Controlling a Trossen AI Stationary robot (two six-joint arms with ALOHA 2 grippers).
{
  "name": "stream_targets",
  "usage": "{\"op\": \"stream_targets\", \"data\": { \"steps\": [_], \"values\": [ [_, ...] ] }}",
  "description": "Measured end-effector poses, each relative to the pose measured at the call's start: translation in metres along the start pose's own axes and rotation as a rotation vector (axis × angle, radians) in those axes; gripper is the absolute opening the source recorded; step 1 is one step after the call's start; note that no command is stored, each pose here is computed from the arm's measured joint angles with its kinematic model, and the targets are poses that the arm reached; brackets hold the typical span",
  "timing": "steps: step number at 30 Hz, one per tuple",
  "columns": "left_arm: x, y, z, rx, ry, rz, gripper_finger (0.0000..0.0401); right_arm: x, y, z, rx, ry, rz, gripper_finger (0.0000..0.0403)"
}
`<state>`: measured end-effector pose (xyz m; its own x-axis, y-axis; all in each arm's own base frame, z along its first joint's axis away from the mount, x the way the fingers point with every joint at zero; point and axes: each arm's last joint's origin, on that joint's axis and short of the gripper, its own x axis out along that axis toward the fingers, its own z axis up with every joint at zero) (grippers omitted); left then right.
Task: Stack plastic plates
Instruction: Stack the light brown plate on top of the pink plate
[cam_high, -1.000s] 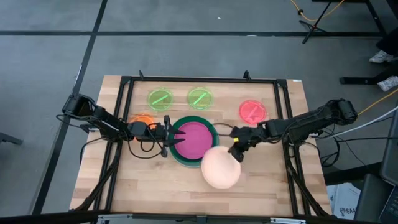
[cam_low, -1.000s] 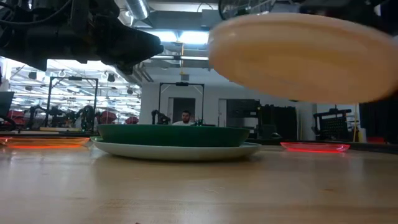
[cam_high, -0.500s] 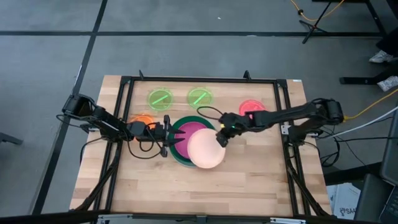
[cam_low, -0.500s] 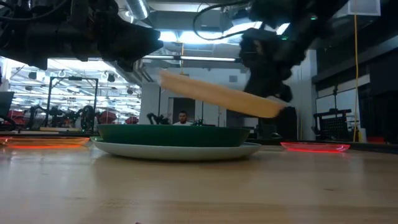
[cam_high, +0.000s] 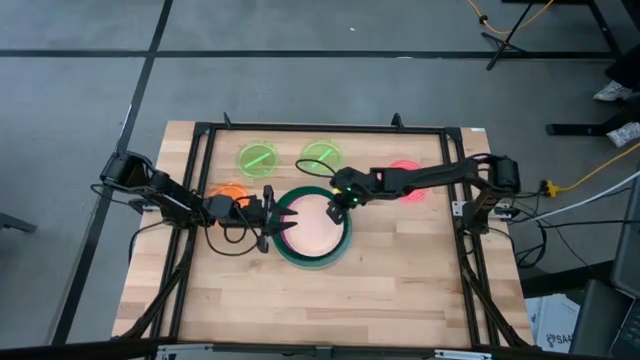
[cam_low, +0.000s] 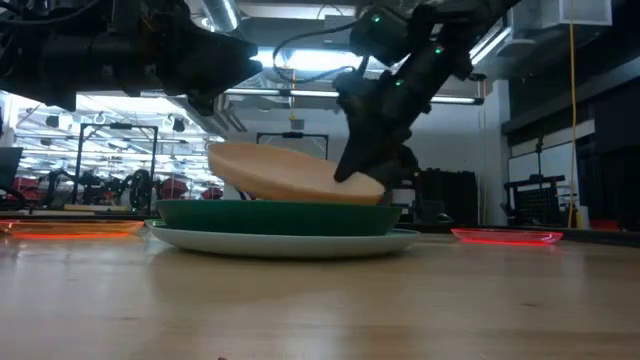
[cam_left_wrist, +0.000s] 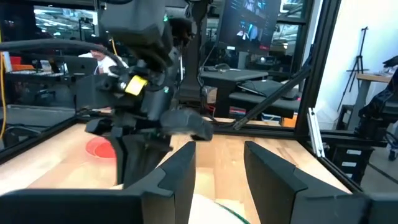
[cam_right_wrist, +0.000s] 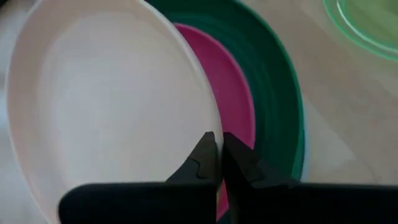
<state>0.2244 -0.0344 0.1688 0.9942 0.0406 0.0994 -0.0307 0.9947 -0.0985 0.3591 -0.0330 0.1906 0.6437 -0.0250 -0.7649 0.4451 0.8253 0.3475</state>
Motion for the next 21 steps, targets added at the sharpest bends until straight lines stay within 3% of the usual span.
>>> {"op": "stream_targets", "data": {
  "steps": [13, 21],
  "values": [
    [0.000, 0.000, 0.000, 0.000, 0.000, 0.000, 0.0130, 0.027, -0.004, -0.004, -0.039, 0.007, -0.023, 0.0006],
    [0.000, 0.000, 0.000, -0.001, 0.000, -0.001, 0.0130, 0.023, -0.004, -0.003, -0.064, 0.020, -0.013, 0.0090]
  ]
}}
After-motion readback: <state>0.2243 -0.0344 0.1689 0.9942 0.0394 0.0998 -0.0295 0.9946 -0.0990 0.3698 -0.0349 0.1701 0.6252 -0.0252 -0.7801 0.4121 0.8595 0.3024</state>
